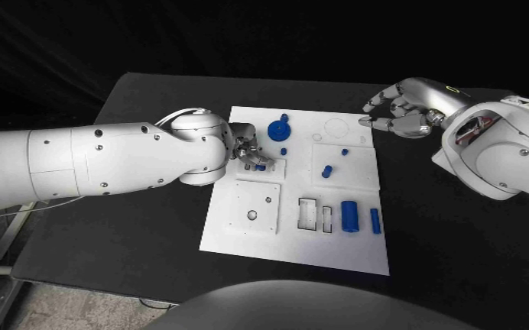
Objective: Assemble the parts on the task board
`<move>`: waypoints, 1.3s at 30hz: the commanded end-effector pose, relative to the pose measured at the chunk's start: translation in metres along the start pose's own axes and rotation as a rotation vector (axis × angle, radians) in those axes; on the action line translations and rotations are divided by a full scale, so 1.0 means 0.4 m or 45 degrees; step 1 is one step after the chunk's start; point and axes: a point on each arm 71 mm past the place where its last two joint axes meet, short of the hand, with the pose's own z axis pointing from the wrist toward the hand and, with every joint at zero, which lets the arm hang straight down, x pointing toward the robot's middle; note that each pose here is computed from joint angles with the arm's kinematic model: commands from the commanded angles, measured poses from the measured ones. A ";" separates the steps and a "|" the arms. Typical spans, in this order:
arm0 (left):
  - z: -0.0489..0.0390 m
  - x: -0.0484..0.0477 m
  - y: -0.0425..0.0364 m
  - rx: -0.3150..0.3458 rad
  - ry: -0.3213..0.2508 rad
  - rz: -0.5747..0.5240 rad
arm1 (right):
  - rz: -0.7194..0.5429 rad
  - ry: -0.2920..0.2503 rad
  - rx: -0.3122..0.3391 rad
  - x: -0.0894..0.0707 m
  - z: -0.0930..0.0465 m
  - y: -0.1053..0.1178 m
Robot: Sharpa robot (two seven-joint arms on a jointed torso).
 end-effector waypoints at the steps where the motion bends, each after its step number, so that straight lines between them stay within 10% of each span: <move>1: 0.005 0.014 0.006 -0.016 0.040 0.041 | -0.004 0.013 0.015 0.002 -0.001 -0.003; 39: 0.005 0.011 -0.014 0.026 0.002 0.003 | -0.002 0.031 0.029 0.014 0.002 -0.011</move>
